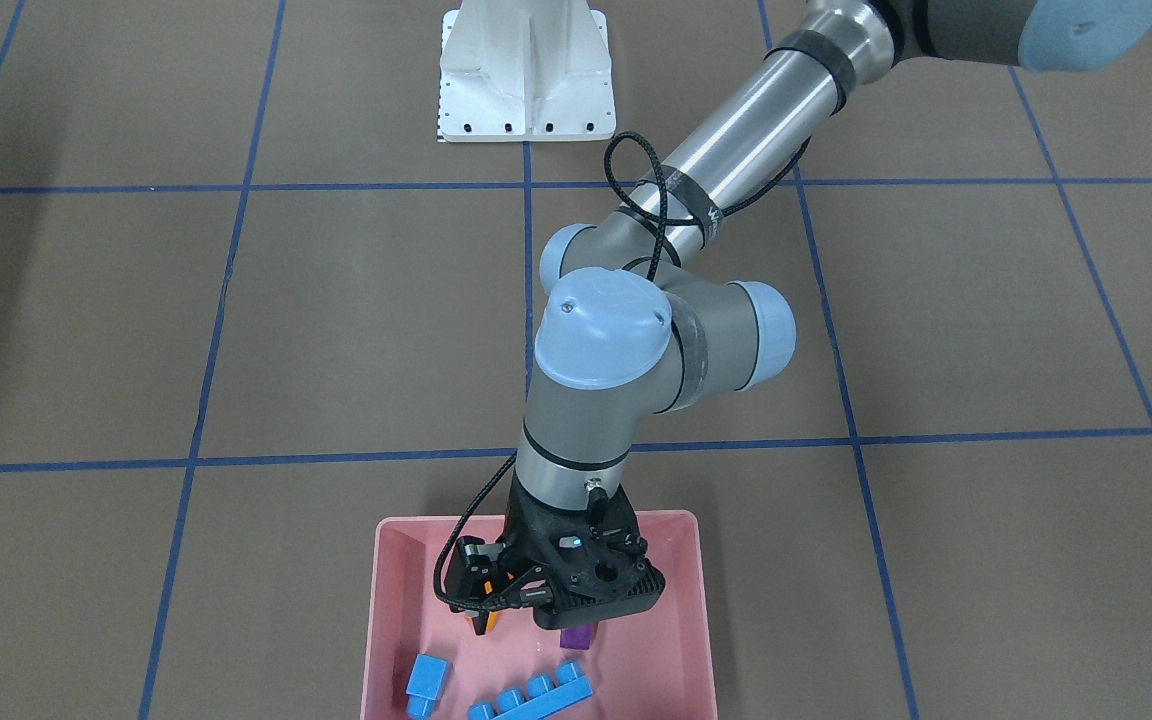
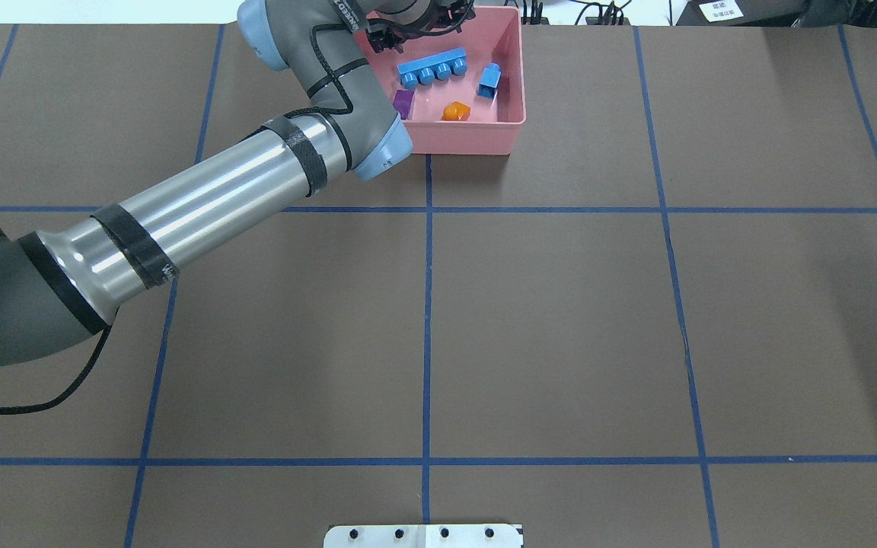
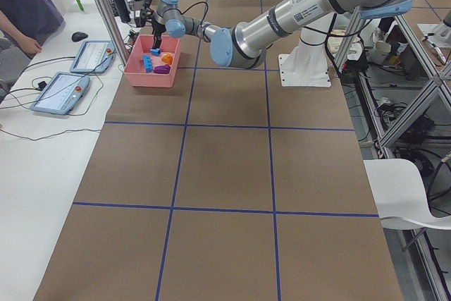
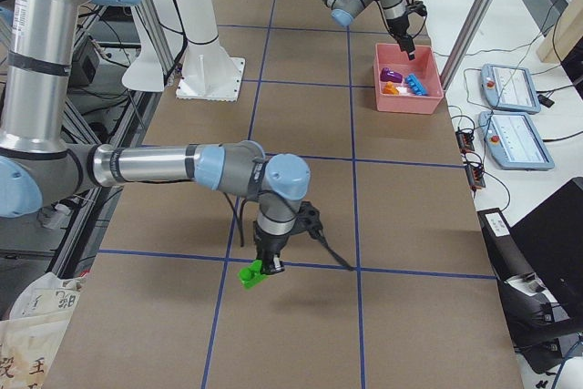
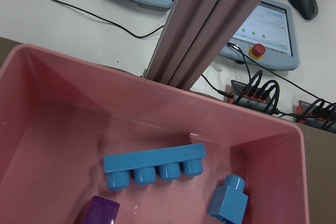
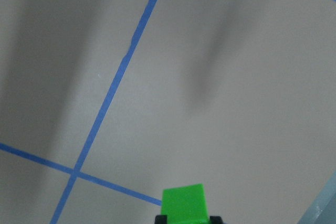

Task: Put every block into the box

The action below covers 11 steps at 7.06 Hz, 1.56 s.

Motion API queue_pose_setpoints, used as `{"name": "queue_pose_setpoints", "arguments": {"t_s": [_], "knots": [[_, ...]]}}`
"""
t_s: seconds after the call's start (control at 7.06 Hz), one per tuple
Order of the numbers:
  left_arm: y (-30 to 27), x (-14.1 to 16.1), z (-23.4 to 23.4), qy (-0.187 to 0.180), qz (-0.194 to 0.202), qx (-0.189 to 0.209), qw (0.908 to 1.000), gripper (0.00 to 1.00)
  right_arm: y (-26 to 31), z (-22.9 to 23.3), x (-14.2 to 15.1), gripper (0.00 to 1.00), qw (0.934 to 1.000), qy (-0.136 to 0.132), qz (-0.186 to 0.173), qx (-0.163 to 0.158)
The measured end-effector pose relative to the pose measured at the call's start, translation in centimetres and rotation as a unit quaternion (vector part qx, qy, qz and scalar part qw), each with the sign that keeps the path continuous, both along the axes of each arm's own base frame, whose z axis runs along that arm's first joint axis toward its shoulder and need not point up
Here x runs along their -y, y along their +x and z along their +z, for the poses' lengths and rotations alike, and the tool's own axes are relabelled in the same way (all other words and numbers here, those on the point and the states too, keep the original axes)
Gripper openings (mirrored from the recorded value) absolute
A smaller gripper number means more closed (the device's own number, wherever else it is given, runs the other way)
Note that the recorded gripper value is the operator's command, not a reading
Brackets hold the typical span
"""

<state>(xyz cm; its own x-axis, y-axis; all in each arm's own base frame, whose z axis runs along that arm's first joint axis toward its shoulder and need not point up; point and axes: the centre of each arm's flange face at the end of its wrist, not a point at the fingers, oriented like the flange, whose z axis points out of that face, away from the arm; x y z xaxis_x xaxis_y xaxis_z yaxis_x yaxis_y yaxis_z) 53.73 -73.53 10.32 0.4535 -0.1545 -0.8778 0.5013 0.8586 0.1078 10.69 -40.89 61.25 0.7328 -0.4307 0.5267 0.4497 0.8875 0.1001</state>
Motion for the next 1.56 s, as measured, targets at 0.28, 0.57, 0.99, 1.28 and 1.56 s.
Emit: {"name": "queue_pose_setpoints", "arguments": {"t_s": [0.28, 0.57, 0.99, 1.28, 1.56], "knots": [[-1.3, 0.8, 0.1, 0.0, -0.005, -0.001, 1.0, 1.0, -0.2, -6.7, 9.5, 0.0, 0.9996, 0.023, 0.018, 0.004], [-6.7, 2.6, 2.6, -0.017, 0.007, -0.014, 0.9997, 1.0, -5.1, -15.1, 17.4, 0.0, 0.9972, 0.037, 0.058, 0.03], [-22.2, 2.5, 12.8, -0.05, 0.035, -0.006, 0.9981, 1.0, -19.1, -30.5, 23.5, 0.0, 0.9891, 0.038, 0.122, 0.074], [-29.8, -2.1, 22.9, -0.034, 0.066, 0.062, 0.9953, 1.0, -30.5, -38.4, 24.6, 0.0, 0.9788, 0.05, 0.159, 0.119], [-36.9, -7.9, 34.3, 0.004, 0.124, 0.147, 0.9812, 1.0, -39.9, -44.9, 27.7, 0.0, 0.9661, 0.061, 0.2, 0.152]]}}
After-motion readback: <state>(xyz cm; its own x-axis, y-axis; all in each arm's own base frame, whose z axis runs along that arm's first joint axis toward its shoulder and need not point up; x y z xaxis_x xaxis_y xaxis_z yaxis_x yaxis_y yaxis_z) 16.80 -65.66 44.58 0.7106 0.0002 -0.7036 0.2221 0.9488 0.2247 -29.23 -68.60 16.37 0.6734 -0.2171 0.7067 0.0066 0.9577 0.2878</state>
